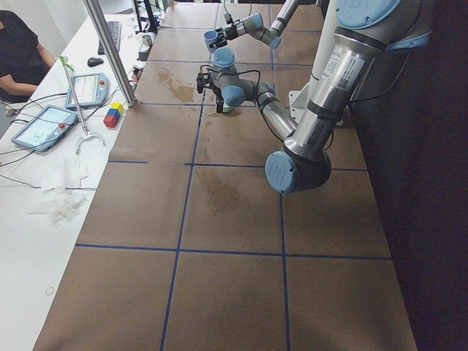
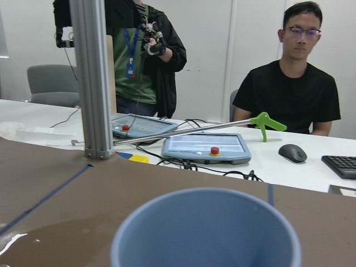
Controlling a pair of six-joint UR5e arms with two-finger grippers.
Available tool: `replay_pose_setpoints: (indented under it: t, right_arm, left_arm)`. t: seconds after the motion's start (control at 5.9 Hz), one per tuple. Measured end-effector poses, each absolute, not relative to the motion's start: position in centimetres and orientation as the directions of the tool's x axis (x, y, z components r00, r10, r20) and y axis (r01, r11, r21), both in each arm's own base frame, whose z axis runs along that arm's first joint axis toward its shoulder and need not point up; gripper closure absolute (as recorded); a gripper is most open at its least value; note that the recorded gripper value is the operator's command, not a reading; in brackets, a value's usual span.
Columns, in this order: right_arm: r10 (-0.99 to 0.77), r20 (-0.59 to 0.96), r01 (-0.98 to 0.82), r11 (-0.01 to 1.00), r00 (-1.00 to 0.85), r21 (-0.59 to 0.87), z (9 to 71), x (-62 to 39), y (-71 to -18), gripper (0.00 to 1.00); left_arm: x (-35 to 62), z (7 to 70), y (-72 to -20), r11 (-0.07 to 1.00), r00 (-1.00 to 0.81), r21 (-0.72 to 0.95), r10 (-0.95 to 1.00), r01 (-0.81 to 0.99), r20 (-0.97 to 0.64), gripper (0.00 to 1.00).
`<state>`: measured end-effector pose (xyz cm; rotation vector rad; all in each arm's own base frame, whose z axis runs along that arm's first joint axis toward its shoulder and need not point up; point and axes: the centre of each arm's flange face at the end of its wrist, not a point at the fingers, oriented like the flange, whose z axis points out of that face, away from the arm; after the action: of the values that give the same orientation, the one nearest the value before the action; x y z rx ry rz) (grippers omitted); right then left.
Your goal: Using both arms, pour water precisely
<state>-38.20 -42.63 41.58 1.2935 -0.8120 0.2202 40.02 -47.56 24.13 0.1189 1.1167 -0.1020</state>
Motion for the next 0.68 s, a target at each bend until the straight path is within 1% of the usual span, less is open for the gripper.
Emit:
replay_pose_setpoints:
  t: [0.34,0.51,0.68]
  right_arm:
    - [-0.382,0.669,-0.578,0.337,0.638,0.744,36.8,-42.1,-40.7,1.0]
    - [-0.409,0.671,-0.573,0.35,0.618,0.741,35.8,-43.1,-40.1,1.0]
    - [-0.423,0.642,-0.534,0.357,0.639,0.766,35.3,-44.3,-39.7,1.0]
  left_arm:
    - [40.0,24.1,-47.5,0.989,0.435,0.045,-0.021,0.141,-0.9,0.0]
    - [40.0,24.1,-47.5,0.989,0.434,0.045,-0.021,0.141,-0.901,0.0]
    - [39.9,24.0,-47.5,0.989,0.433,0.046,-0.021,0.142,-0.901,0.0]
